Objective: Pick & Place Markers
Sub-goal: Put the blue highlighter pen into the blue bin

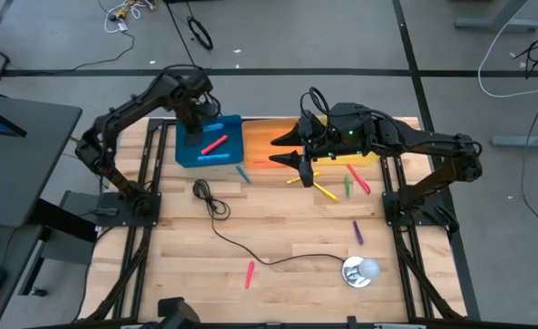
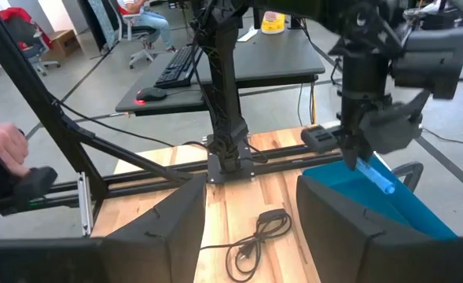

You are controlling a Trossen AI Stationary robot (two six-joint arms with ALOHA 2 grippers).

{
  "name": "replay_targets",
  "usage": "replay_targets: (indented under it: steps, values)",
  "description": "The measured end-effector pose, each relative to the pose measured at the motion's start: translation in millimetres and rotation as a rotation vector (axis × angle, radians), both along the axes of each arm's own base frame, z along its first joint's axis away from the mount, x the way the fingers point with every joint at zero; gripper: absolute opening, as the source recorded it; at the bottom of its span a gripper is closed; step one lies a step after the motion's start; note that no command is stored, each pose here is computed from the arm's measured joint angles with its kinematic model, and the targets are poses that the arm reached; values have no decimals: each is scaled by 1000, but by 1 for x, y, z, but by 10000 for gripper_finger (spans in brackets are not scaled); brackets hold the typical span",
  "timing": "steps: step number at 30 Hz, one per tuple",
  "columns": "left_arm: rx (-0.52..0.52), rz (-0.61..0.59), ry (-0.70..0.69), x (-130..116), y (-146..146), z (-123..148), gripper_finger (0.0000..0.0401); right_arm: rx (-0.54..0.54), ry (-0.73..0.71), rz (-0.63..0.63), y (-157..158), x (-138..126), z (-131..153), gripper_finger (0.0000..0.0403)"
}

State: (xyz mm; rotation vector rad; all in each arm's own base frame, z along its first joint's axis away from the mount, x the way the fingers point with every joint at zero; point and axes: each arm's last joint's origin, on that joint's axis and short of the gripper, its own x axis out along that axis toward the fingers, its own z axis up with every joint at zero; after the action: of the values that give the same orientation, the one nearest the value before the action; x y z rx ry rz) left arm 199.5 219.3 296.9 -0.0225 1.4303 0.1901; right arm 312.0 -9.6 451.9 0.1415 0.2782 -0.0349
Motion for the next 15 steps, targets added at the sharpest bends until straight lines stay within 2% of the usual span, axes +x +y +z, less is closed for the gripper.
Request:
replay_targets:
  steps: [15]
  values:
    - [-22, -6, -11, -2, -4, -74, 69, 17, 0, -5, 0, 0, 0, 201]
